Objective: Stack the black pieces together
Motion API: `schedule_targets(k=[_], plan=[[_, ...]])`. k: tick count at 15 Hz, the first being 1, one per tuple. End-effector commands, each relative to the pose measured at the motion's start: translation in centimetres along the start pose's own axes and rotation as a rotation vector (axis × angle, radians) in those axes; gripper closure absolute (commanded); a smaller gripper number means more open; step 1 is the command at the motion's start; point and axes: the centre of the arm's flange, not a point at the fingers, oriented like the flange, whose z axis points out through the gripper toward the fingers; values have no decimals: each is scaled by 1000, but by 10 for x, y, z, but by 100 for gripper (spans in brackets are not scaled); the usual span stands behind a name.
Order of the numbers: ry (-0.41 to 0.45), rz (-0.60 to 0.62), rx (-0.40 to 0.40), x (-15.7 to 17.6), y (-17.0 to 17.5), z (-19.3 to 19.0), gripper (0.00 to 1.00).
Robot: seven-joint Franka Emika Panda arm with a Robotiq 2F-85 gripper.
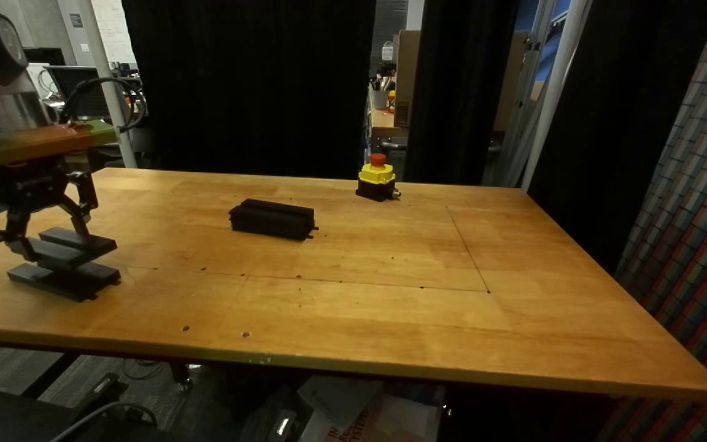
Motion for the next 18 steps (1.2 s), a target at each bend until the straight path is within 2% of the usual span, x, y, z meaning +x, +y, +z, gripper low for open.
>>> schedule_targets(k=[1,6,18], plan=[[63,-92,3,-15,-8,-4,54],[99,-135,22,-17,-9,7,54],[141,-147,-14,-14,-6,20,54]])
